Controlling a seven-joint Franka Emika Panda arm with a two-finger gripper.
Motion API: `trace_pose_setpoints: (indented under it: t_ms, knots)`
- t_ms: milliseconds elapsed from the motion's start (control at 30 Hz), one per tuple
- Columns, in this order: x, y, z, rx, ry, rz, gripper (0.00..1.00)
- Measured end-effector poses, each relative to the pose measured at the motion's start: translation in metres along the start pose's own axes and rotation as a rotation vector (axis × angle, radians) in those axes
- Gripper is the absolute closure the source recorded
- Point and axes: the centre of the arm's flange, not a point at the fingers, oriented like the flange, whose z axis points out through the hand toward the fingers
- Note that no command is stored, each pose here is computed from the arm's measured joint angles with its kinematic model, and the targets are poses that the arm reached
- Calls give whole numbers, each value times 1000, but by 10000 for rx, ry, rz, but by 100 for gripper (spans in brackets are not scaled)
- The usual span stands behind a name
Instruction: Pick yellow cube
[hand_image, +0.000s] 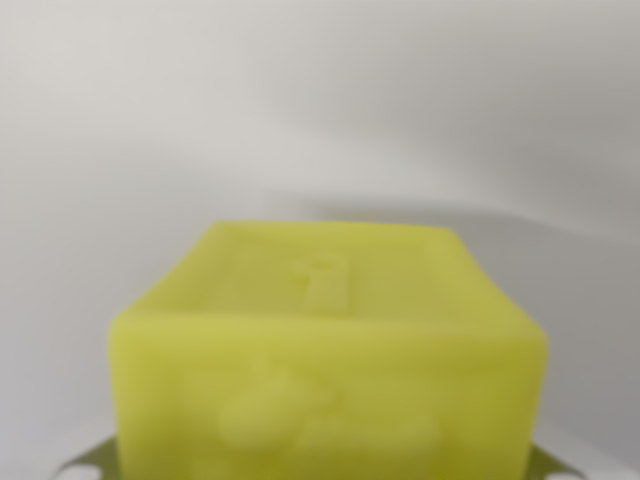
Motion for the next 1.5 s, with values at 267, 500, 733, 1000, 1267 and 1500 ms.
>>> trace_pose_setpoints:
  t_ms: [267, 500, 733, 1000, 1267, 1500]
  knots:
    - [0, 0, -20, 0, 0, -2, 100]
    - [0, 0, -37, 0, -5, -1, 100]
    - [0, 0, -55, 0, -1, -3, 100]
    - [0, 0, -75, 1, -3, -4, 100]
    - [0, 0, -95, 1, -9, -2, 100]
    - [0, 0, -112, 1, -10, -1, 100]
